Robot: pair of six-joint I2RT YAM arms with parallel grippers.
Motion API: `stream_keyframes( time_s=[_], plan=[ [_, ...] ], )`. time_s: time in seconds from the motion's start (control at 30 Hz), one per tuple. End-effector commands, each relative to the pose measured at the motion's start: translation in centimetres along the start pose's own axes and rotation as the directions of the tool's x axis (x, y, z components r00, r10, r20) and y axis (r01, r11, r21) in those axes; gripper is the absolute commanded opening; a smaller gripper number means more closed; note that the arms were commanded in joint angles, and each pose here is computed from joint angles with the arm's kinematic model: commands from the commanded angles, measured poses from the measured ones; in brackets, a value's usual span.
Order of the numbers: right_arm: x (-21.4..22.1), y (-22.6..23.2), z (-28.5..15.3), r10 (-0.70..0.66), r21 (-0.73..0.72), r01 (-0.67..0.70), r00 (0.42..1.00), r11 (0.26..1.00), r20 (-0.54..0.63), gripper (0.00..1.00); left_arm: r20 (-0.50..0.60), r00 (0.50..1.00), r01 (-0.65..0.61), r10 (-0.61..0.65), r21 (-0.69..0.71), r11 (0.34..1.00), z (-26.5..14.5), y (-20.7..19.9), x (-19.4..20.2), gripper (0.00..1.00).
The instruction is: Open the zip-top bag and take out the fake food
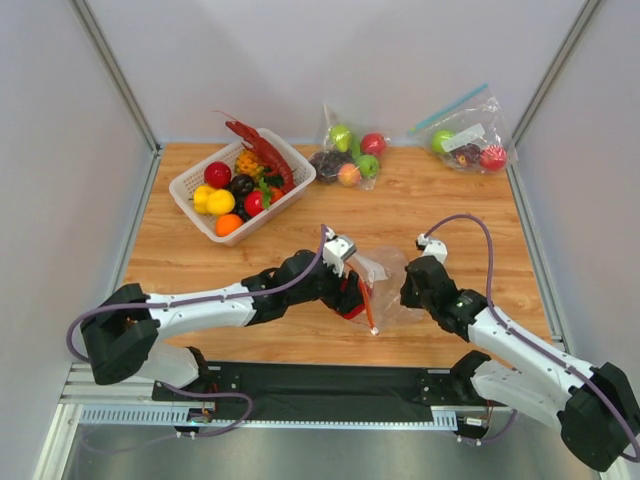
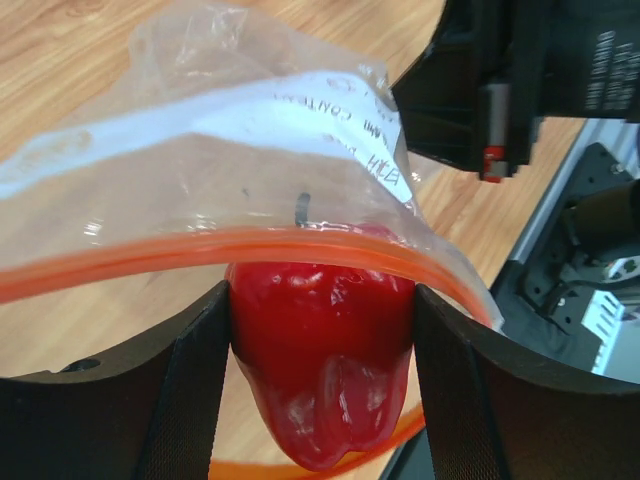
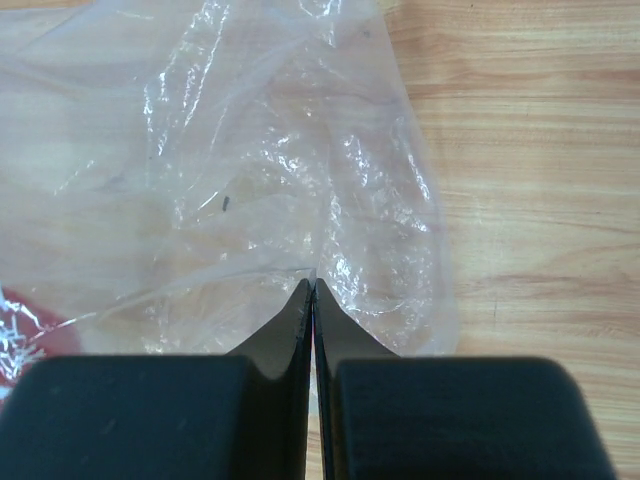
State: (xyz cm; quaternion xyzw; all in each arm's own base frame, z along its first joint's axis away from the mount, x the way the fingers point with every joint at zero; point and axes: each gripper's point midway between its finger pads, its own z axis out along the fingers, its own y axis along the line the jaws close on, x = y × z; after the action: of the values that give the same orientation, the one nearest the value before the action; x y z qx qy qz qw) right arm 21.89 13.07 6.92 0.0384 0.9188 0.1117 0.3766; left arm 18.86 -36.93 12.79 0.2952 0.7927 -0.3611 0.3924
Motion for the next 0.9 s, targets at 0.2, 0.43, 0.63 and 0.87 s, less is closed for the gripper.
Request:
stream_keyframes(
  time_s=[0.2, 0.43, 0.63, 0.87],
  plan=[
    [-2.6, 0.6, 0.3, -0.023, 0.004, 0.023, 0.998, 1.000, 0.055, 0.00, 0.014, 1.000, 0.023, -0.023, 0.048, 0.999, -4.3, -0.8, -1.5, 0.12],
    [-3.0, 0.7, 0.6, -0.025, 0.009, 0.025, 0.998, 1.000, 0.054, 0.00, -0.007, 1.000, -0.009, 0.010, 0.053, 0.999, -8.5, -1.2, -2.0, 0.13],
    [-3.2, 0.9, 0.5, -0.028, 0.001, 0.028, 0.998, 1.000, 0.054, 0.00, -0.035, 0.999, 0.003, 0.001, 0.104, 0.995, -13.5, -1.9, -3.1, 0.14],
    [-2.9, 1.2, 0.2, -0.019, -0.026, 0.020, 0.999, 0.999, 0.050, 0.00, 0.038, 0.998, 0.045, -0.044, -0.038, 0.998, -19.0, 2.8, -6.6, 0.15]
  ],
)
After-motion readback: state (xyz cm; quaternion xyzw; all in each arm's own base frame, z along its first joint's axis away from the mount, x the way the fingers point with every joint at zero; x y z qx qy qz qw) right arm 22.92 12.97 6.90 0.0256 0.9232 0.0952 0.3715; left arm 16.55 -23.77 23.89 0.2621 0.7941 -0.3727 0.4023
